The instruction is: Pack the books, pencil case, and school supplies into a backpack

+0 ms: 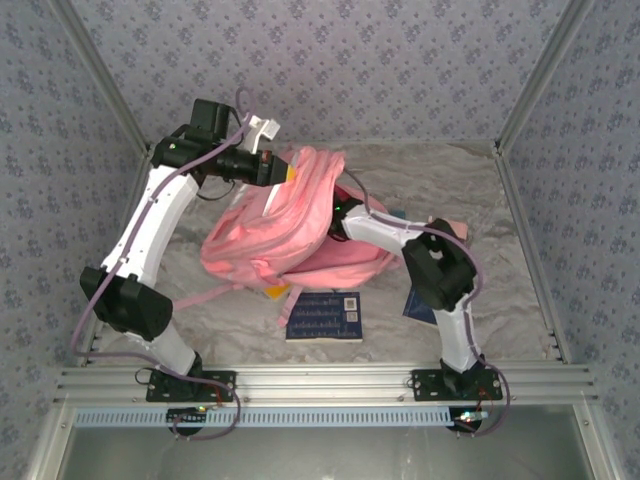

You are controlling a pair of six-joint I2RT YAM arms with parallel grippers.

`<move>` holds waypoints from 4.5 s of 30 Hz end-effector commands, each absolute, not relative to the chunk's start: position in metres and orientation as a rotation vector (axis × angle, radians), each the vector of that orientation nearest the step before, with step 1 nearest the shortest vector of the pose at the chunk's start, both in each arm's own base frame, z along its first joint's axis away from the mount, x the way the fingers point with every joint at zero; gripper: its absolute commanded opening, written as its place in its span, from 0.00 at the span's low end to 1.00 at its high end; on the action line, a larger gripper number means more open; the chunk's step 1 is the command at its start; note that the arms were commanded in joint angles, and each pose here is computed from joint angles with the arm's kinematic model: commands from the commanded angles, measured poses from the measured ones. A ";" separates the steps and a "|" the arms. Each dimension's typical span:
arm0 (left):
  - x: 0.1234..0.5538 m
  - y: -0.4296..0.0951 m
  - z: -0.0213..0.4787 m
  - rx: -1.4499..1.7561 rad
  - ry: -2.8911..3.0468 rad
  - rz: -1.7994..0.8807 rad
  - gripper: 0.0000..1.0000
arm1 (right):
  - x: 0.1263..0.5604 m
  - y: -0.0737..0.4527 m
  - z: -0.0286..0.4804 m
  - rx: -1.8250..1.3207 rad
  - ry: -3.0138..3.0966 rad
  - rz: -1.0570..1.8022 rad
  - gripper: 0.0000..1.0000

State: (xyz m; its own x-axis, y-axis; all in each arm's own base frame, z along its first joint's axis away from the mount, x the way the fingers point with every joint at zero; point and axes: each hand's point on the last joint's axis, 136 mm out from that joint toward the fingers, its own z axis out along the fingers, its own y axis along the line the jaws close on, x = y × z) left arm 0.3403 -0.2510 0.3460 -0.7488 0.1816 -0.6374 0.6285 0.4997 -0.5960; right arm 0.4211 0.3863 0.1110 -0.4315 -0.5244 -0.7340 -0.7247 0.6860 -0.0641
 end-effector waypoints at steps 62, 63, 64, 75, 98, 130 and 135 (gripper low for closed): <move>0.382 -0.183 0.304 0.035 2.051 -1.188 0.00 | 0.392 -0.035 0.118 0.487 2.845 -0.122 1.00; 0.381 -0.184 0.304 0.037 2.051 -1.192 0.00 | 0.392 -0.037 0.112 0.473 2.883 -0.139 1.00; 0.381 -0.184 0.304 0.035 2.051 -1.193 0.00 | 0.391 -0.040 0.108 0.459 2.912 -0.160 1.00; 0.385 -0.189 0.304 0.019 2.039 -1.248 0.00 | 0.375 -0.063 0.086 0.503 2.980 -0.254 1.00; 0.383 -0.193 0.302 0.044 2.044 -1.263 0.00 | 0.386 -0.036 0.044 0.461 3.077 -0.089 0.98; 0.365 -0.245 0.333 0.360 2.100 -1.299 0.00 | 0.383 0.090 0.180 0.267 2.611 0.318 0.68; 0.351 -0.250 0.357 0.481 2.076 -1.317 0.00 | 0.361 0.134 0.201 0.105 2.568 0.408 0.68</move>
State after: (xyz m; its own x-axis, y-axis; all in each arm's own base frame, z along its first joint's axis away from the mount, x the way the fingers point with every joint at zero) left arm 0.3730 -0.2376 0.2991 -0.8251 -0.1028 -0.5555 0.4155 0.5557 -0.7201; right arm 0.3726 0.1146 0.1833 -0.8697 0.1633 -0.4658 0.0473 0.9669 0.2506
